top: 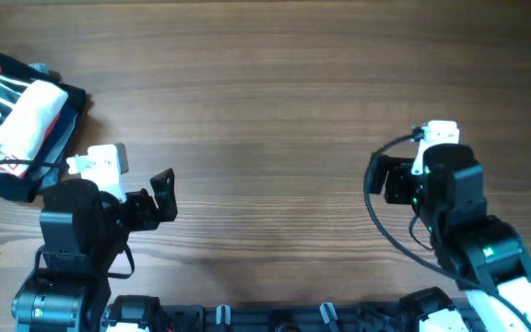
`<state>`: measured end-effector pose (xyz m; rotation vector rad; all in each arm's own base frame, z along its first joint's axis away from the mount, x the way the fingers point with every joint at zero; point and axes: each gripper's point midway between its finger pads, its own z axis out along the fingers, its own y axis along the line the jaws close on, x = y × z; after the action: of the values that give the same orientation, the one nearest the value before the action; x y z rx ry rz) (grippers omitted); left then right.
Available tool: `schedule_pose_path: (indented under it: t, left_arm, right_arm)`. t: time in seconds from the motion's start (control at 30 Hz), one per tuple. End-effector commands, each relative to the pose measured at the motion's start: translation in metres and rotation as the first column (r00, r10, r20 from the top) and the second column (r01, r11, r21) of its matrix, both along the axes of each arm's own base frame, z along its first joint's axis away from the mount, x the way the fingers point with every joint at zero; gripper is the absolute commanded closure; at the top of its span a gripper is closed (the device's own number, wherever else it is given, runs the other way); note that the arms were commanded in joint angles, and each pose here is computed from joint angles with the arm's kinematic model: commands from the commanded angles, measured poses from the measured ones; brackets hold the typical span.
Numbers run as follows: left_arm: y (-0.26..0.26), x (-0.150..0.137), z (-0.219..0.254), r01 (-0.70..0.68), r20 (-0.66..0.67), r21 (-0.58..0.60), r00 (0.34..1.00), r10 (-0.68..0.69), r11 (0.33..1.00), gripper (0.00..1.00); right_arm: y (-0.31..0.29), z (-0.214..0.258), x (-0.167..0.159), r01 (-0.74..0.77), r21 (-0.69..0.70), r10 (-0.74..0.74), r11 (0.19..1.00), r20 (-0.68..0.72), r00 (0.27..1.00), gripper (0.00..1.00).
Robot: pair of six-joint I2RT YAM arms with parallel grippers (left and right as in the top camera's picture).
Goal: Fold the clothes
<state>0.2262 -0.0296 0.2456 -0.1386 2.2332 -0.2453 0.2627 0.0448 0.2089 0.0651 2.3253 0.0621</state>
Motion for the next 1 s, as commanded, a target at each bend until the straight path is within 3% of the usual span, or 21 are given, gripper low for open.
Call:
schedule_pose_path:
  t: [0.0,0.13,0.3,0.57,0.7,0.97]
  left_arm:
    - [0.001,0.0,-0.002,-0.003,0.001,0.012,1.0,0.003,1.0,0.0]
    - [0.001,0.0,-0.002,-0.003,0.001,0.012,1.0,0.003,1.0,0.0]
    - [0.001,0.0,-0.002,-0.003,0.001,0.012,1.0,0.003,1.0,0.0]
    - [0.001,0.0,-0.002,-0.003,0.001,0.012,1.0,0.003,1.0,0.0]
    - [0.001,0.0,-0.002,-0.003,0.001,0.012,1.0,0.003,1.0,0.0]
    - [0.001,0.0,-0.002,-0.003,0.001,0.012,1.0,0.003,1.0,0.0]
  right_arm:
    - [-0.003,0.001,-0.002,0.017,-0.006,-0.017,1.0,0.009,1.0,0.0]
    - [-0.009,0.022,-0.02,-0.007,-0.011,0.008,1.0,0.091,0.996,0.0]
    - [-0.015,0.031,-0.038,-0.034,0.011,0.028,0.999,0.342,0.939,0.0]
    - [-0.027,-0.004,-0.038,0.01,0.285,-0.18,0.959,0.579,0.796,0.0]
    - [-0.022,-0.009,-0.025,-0.033,0.246,-0.141,0.969,0.655,0.742,0.0]
    - [0.001,-0.034,-0.02,-0.175,-0.063,0.17,0.983,0.686,0.707,0.0]
